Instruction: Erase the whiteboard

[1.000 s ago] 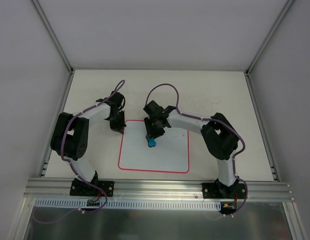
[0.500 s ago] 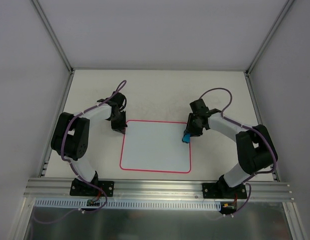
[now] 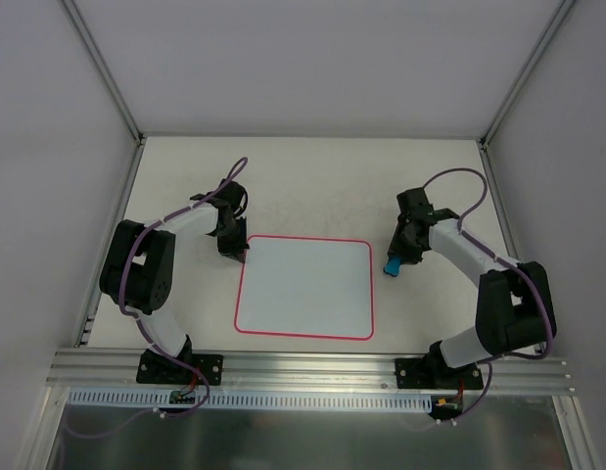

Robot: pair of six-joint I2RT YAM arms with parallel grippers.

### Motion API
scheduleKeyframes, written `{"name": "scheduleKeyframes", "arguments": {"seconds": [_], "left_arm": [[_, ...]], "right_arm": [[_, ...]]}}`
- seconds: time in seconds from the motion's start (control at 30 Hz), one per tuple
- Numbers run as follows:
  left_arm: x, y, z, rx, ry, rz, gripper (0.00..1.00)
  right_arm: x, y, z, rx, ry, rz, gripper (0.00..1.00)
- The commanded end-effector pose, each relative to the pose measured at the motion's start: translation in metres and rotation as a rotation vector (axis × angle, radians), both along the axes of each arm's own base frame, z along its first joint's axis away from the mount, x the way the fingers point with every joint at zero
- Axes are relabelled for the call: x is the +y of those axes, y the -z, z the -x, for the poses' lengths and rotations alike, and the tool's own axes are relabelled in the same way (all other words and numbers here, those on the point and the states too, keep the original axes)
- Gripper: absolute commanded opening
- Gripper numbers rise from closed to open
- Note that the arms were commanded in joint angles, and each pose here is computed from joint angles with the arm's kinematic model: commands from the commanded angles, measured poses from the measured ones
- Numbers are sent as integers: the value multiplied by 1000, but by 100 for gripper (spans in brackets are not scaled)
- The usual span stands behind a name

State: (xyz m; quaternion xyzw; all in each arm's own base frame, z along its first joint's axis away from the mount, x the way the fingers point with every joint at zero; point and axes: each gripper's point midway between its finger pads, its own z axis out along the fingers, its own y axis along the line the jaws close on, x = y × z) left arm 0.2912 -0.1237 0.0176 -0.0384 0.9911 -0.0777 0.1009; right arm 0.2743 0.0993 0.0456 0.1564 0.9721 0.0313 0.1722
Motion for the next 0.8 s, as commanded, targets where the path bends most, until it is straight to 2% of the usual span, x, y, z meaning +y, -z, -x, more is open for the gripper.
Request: {"name": "scheduleKeyframes", "arguments": {"seconds": [0.0, 0.17, 0.3, 0.43, 0.47, 0.57, 0.6, 0.67, 0.7, 0.77], "left_arm": [[15, 15, 15, 68, 6, -81, 0], [16, 12, 13, 56, 2, -78, 0], [16, 10, 11, 48, -5, -80, 1], [14, 7, 9, 36, -7, -76, 7], [15, 6, 8, 33, -10, -76, 11], [14, 2, 6, 19, -19, -71, 20], [14, -1, 5, 9, -24, -69, 25], [12, -8, 1, -12, -28, -56, 32], [11, -16, -3, -36, -35, -50, 37], [10, -25, -7, -67, -39, -42, 45]], "right_arm": [[-41, -35, -15, -77, 38, 98, 0], [-78, -28, -19, -41, 146, 89, 1], [-91, -9, -20, 30, 194, 79, 5], [-95, 11, -22, 95, 216, 57, 13], [-95, 18, -20, 123, 219, 49, 15], [-95, 23, -19, 138, 221, 50, 27], [-95, 23, -18, 141, 222, 48, 41], [-96, 21, -18, 135, 224, 52, 54], [-96, 15, -18, 116, 221, 54, 65], [-100, 4, -20, 81, 218, 70, 75]]}}
